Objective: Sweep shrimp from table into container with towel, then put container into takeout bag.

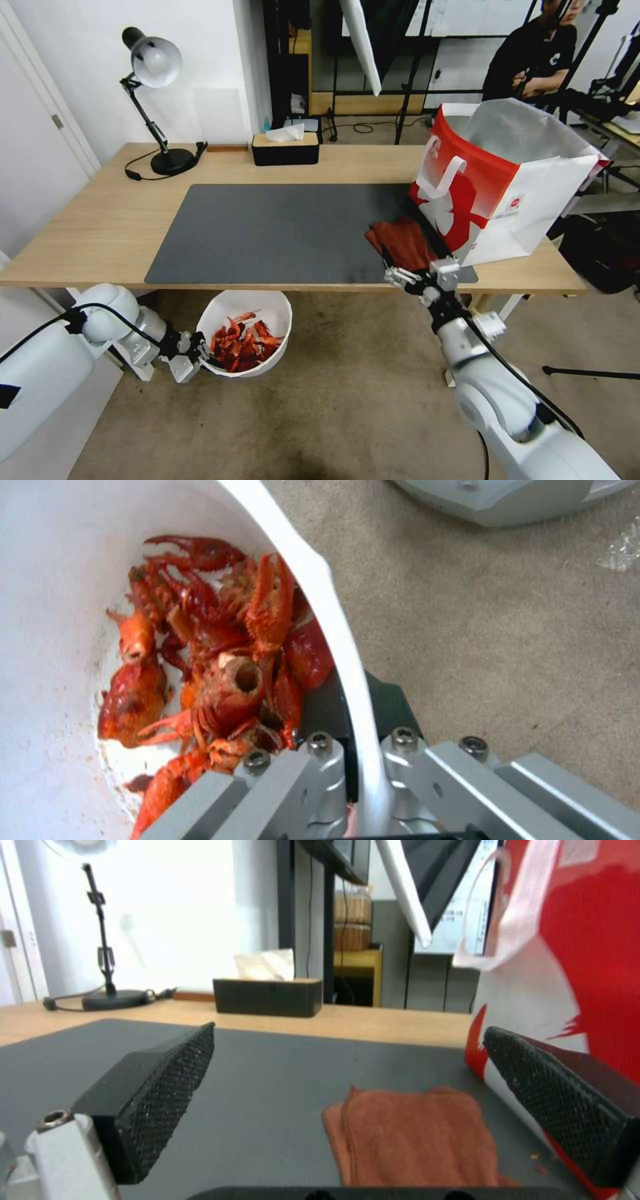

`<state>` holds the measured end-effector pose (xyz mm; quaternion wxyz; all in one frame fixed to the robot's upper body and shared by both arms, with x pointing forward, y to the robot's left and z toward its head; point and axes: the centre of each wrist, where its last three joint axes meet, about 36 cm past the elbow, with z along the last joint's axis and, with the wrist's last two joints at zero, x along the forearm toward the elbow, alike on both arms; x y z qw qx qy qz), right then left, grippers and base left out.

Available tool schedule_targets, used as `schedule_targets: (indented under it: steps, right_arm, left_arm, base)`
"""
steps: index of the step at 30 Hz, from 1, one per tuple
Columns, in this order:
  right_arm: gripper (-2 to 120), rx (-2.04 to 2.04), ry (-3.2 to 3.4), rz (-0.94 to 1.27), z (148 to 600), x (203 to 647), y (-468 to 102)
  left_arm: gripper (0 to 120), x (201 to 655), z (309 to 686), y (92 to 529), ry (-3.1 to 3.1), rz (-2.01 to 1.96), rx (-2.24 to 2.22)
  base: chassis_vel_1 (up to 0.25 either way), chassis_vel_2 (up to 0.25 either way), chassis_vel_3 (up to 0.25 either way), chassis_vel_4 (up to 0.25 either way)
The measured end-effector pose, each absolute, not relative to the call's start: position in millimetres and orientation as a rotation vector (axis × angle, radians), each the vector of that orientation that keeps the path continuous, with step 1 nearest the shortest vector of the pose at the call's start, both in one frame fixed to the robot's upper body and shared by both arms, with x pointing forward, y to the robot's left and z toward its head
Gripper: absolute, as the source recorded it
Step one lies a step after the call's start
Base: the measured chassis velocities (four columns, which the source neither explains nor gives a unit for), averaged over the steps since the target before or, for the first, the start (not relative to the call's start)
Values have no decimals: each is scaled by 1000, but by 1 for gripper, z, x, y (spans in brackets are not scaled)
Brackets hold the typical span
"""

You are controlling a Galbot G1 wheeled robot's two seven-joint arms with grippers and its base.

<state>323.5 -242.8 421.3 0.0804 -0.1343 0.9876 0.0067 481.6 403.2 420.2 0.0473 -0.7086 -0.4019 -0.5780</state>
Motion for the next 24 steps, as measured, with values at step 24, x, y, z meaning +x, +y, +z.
schedule_targets:
  steps: [24]
  right_arm:
    - [100, -248, 2980, 55, 353, 249, -217]
  left_arm:
    - [0, 459, 411, 389, -1083, -1844, -2252]
  base:
    - [0, 0, 0, 0]
